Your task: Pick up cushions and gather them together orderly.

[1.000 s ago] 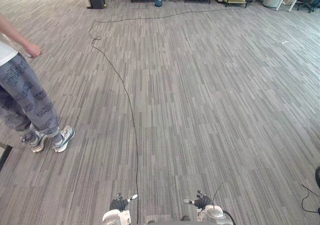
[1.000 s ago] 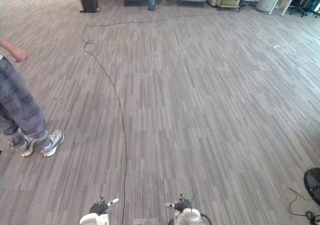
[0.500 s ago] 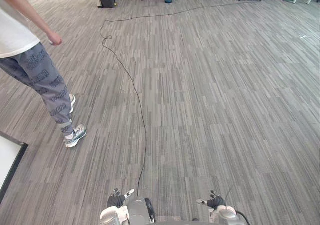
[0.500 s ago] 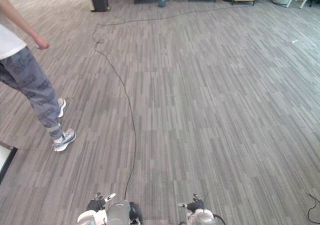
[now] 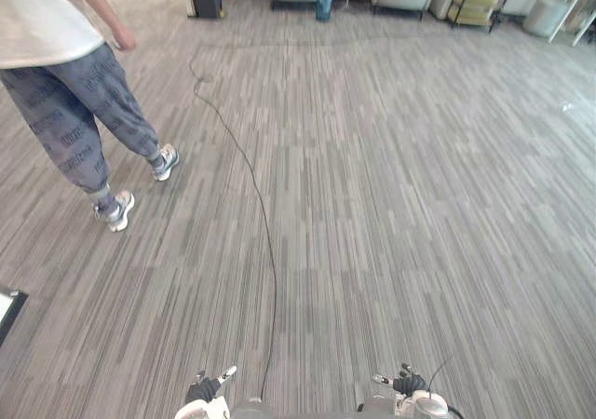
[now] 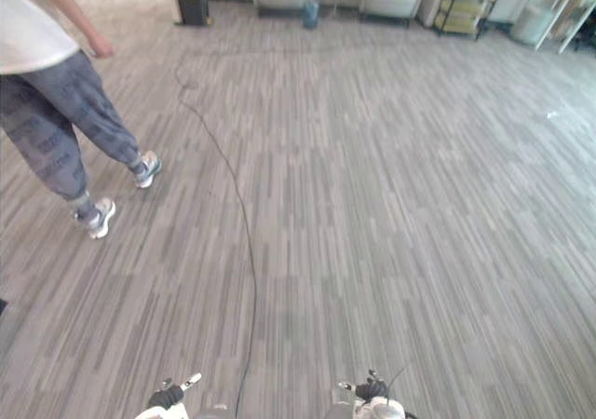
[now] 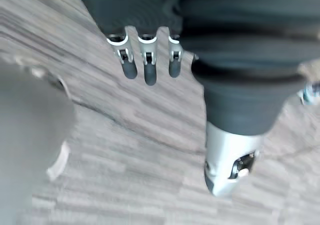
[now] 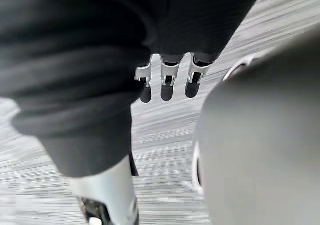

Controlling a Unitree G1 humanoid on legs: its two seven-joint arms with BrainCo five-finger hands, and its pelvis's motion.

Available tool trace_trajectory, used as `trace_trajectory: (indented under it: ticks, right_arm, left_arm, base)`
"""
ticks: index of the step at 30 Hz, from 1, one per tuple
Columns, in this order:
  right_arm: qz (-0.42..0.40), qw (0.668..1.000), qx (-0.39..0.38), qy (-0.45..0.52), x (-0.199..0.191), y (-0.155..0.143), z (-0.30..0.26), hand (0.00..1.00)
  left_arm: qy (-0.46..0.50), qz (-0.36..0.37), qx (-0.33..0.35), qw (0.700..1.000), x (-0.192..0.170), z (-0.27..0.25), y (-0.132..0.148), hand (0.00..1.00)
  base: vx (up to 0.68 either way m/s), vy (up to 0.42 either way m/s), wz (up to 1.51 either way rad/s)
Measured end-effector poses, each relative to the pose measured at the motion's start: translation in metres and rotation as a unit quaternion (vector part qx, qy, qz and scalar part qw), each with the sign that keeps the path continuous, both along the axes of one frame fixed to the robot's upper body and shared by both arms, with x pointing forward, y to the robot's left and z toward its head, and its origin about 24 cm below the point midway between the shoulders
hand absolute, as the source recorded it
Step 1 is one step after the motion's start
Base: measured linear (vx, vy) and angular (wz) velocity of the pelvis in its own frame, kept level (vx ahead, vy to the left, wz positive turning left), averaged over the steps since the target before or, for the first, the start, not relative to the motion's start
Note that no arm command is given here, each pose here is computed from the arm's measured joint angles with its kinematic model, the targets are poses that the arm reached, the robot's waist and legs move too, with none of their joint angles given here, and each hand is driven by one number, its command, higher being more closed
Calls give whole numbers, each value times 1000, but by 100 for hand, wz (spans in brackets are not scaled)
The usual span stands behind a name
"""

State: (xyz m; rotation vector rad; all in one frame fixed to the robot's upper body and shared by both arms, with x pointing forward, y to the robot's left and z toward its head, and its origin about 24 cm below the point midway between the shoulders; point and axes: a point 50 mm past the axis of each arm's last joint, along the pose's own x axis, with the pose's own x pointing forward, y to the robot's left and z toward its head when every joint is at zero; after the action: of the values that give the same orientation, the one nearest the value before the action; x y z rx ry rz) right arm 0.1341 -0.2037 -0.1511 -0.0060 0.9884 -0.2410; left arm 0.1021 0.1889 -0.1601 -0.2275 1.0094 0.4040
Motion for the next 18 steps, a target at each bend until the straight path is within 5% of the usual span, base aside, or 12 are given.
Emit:
trace_trajectory:
  ticks: [11,18]
  right_arm:
    - [-12,1000,-8,-14,15,-12,7,0]
    - [-2,999,1,33,-5,1,-5,0]
  left_arm:
    - [4,6,-33,999,0,-3,-19,0]
    - [-46,12,0,999,15,8,1,0]
  base:
    - [597,-224,14]
    - [527,-51,-39]
